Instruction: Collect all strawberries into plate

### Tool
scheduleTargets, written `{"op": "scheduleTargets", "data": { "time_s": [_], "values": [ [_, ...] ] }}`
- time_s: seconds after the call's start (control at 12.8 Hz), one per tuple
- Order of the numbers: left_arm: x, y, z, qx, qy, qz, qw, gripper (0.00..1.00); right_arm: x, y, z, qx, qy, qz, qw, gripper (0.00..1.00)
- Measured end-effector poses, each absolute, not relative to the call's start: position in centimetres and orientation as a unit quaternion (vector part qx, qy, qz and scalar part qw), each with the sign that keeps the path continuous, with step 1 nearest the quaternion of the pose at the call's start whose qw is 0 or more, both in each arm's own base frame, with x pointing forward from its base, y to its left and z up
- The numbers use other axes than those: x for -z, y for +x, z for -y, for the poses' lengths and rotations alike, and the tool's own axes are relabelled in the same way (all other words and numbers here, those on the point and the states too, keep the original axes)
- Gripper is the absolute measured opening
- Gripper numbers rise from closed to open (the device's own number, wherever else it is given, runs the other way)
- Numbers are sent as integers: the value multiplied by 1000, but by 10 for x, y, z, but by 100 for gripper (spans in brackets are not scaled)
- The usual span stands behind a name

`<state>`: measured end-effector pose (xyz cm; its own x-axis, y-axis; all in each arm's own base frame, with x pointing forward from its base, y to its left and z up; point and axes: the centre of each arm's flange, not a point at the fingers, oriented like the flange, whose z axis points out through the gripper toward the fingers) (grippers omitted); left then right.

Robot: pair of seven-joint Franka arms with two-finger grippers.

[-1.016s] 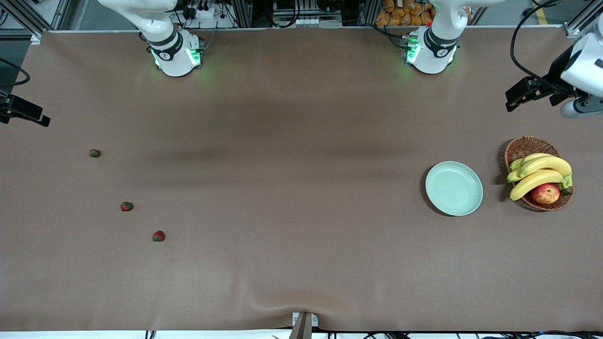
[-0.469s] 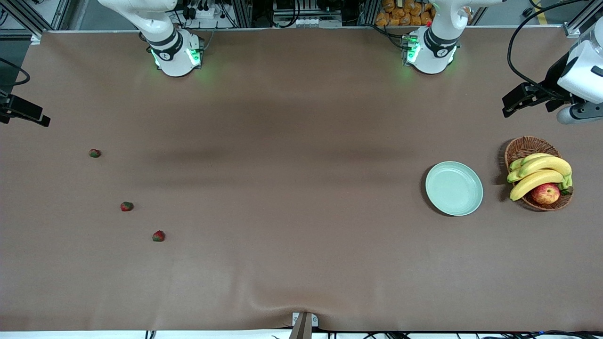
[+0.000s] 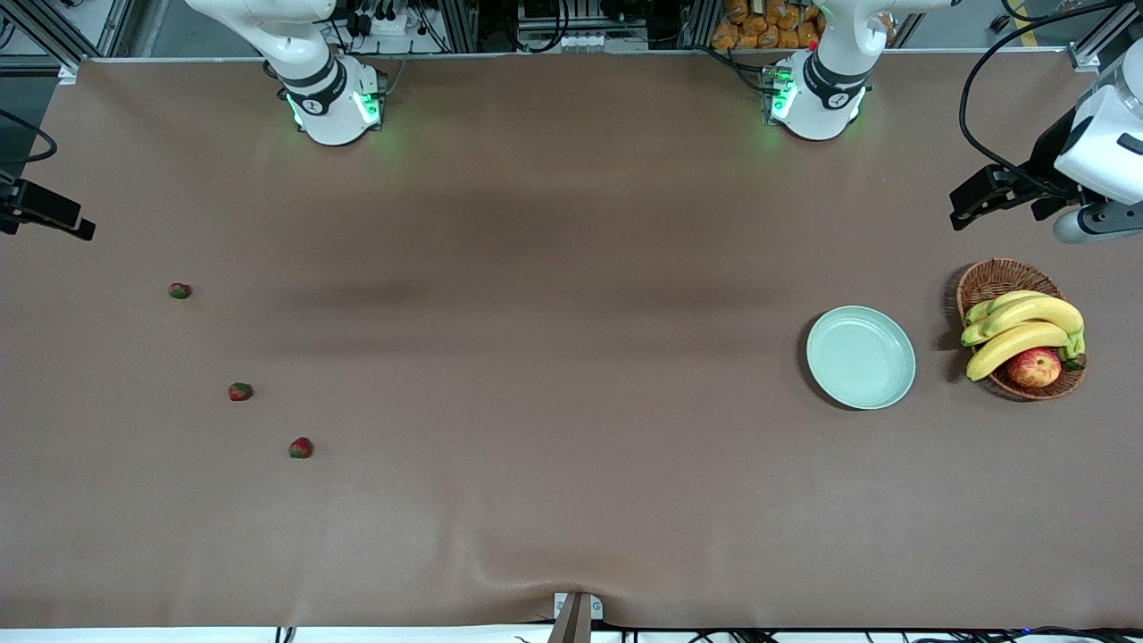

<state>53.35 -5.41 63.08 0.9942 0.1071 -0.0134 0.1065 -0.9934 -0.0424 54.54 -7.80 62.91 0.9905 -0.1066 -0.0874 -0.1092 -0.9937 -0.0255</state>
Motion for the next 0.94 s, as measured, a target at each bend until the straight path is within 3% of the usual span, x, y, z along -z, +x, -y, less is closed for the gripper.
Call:
{"op": "scheduleTargets", "data": {
  "time_s": [0.94],
  "values": [
    [-614,554,41,0,-998,65,16,100,-613,555,73,-58,-997,-49,15,100]
  ]
}}
